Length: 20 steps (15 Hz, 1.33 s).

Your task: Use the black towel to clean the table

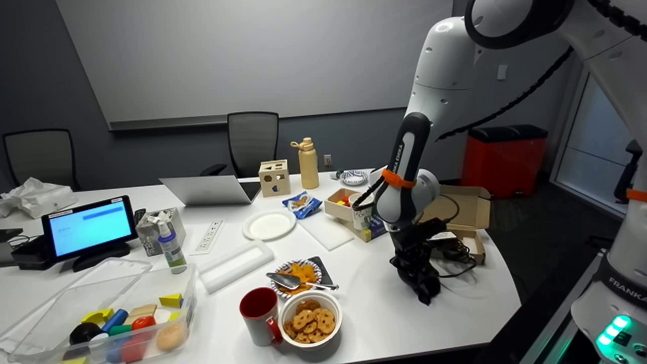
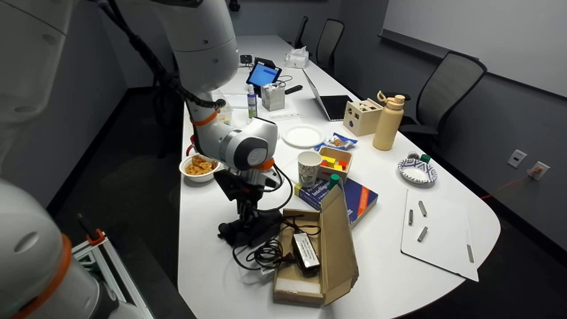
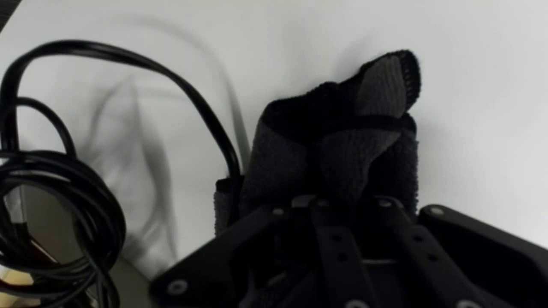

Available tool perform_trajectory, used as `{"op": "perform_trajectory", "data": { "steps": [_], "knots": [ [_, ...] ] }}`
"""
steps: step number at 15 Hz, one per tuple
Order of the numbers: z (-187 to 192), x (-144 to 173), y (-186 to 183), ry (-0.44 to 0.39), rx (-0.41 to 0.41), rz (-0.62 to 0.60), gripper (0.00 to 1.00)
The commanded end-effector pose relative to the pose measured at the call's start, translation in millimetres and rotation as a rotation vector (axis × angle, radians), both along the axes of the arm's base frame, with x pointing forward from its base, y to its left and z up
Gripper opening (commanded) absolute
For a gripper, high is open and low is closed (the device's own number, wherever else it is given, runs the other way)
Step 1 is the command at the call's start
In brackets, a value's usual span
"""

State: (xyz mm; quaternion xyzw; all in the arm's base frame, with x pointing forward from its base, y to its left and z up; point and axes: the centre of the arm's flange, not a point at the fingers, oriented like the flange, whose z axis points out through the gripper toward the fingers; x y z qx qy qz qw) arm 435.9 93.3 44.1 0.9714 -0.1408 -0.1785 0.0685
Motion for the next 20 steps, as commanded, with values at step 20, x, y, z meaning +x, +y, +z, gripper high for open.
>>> {"op": "perform_trajectory", "data": {
  "steps": [20],
  "knots": [
    [-17.8,-23.7,73.0,0.236,0.37,0.222,0.03]
  ]
}}
